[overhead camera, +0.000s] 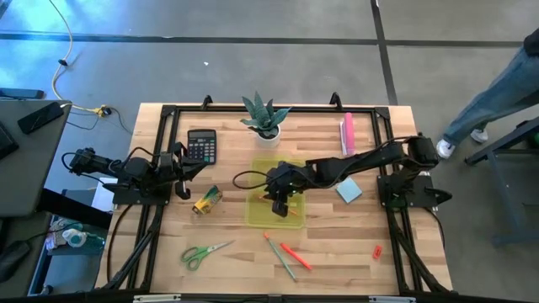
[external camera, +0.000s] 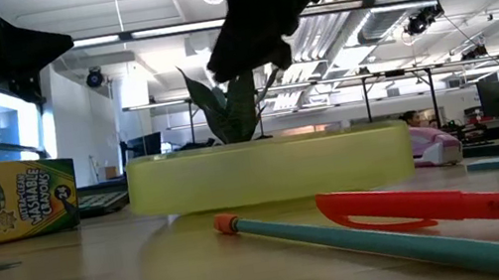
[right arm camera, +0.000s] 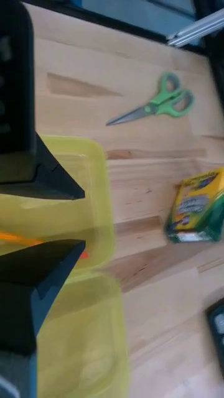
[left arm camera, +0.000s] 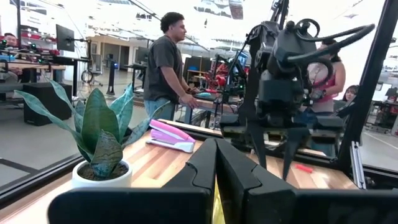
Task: Pack school essentials
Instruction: Put the scissors into the yellow box
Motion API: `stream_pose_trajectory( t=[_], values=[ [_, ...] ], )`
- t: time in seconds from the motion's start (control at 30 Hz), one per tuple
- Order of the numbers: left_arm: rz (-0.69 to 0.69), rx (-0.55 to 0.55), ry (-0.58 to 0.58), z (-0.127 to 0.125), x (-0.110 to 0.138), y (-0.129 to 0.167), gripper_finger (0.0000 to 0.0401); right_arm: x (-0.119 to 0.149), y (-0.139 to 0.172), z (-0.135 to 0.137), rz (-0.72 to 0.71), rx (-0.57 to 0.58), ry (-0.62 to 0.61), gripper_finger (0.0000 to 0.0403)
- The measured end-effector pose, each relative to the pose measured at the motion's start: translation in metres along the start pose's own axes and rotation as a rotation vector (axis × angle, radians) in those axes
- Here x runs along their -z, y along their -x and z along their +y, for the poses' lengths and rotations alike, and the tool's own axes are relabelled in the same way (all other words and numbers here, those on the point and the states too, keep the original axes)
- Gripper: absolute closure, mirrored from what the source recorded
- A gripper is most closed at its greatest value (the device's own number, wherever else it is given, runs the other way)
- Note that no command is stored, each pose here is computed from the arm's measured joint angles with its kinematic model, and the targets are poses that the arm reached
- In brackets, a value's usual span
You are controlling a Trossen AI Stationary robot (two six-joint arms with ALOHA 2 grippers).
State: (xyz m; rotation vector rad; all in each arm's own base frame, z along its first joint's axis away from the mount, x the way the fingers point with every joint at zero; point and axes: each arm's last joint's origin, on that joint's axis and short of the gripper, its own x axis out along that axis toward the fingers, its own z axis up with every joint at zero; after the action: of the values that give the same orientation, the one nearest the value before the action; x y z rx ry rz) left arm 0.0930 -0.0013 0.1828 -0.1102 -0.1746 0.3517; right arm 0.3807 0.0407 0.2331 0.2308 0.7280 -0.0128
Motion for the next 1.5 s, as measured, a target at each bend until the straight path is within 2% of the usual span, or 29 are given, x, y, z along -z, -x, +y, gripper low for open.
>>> stream_pose_trajectory(
  t=[0.13,0.23,0.37,0.57,0.7,0.97,1.17,1.27,1.5],
  values=[
    [0.025,0.002,-0.015,0.000,0.003,0.000,0.0394,-0.005,0.021,-0.001,-0.011,0.040,0.010,0.0297],
    [0.040,0.002,-0.042,0.000,0.004,-0.001,0.0374,-0.008,0.039,0.001,-0.029,0.096,0.030,0.0297],
    [0.052,-0.005,-0.084,0.000,0.005,-0.001,0.0329,-0.009,0.061,0.008,-0.056,0.204,0.077,0.0297],
    [0.049,-0.003,-0.062,0.000,0.005,-0.001,0.0248,-0.002,0.092,0.021,-0.078,0.390,0.141,0.0297],
    [0.048,-0.002,-0.038,0.000,0.005,-0.001,0.0221,0.006,0.104,0.024,-0.045,0.476,0.159,0.0297],
    [0.043,0.050,0.108,-0.002,0.004,-0.001,0.0215,0.048,0.103,0.011,-0.015,0.529,0.066,0.0297],
    [-0.052,0.145,0.172,-0.005,-0.007,-0.001,0.0215,0.074,0.107,0.000,-0.032,0.526,0.009,0.0297],
    [-0.062,0.171,0.169,-0.007,-0.015,-0.002,0.0215,0.076,0.117,-0.002,-0.083,0.520,-0.014,0.0297],
    [-0.053,0.123,0.127,-0.012,-0.051,-0.010,0.0215,0.076,0.146,-0.006,-0.242,0.590,-0.095,0.0297]
  ],
)
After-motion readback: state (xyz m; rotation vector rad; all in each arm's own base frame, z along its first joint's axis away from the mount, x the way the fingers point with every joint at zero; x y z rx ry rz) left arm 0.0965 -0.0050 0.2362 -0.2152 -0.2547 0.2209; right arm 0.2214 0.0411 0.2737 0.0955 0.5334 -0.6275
